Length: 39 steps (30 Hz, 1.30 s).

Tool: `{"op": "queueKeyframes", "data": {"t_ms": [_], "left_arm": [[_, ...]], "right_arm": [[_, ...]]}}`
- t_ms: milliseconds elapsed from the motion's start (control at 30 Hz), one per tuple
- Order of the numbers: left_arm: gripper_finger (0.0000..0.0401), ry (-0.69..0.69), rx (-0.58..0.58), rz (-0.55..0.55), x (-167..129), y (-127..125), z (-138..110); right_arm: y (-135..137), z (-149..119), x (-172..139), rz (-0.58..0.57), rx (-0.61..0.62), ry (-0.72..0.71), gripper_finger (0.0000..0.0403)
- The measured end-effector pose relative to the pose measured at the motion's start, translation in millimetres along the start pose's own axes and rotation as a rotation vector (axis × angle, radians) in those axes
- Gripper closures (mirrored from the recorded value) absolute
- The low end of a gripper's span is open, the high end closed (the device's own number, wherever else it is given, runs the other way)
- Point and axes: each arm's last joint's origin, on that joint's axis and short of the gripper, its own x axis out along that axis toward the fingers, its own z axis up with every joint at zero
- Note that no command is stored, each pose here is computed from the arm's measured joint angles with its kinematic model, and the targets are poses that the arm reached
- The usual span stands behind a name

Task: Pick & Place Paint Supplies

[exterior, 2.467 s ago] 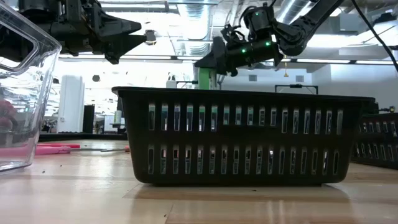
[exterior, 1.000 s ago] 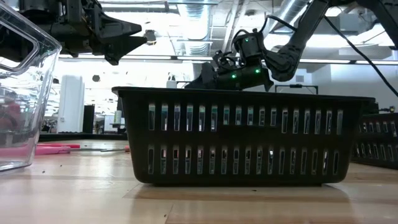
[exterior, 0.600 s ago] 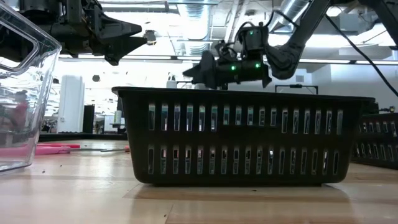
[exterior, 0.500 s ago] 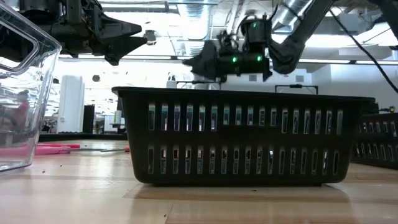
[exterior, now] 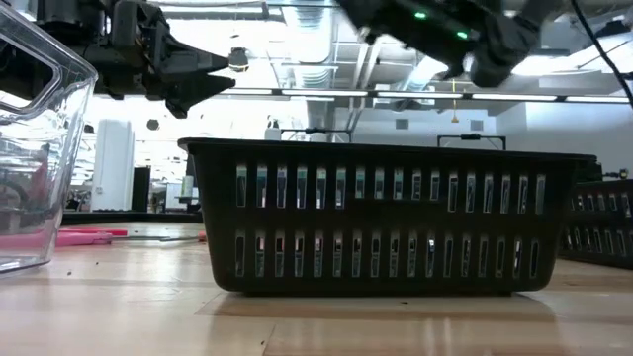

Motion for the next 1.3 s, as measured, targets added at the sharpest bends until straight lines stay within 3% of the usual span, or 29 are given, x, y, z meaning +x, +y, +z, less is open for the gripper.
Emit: {"op": "queueKeyframes", "data": {"t_ms": [67, 333, 667, 1067, 1300], "left_arm": [[0.0181, 0.019, -0.012, 0.002, 4, 0, -2], [0.0180, 0.114, -0.028, -0.018, 37, -7, -11], [0.0177, 0.400, -0.010, -0.007, 85, -22, -30], [0.0109, 0.658, 0.083, 0.098, 112, -28, -12], [0.0096, 0.682, 0.103, 0.093, 113, -29, -11]], "right_arm": [[5, 1, -20, -0.006, -0.003, -0.026, 0.0117], [14, 5, -77, -0.029, 0.066, 0.211, 0.0117], [24, 28, -142, -0.097, 0.038, 0.272, 0.0117], [31, 38, -156, -0.095, 0.049, 0.290, 0.0117], [31, 37, -156, -0.094, 0.051, 0.294, 0.0117]]}}
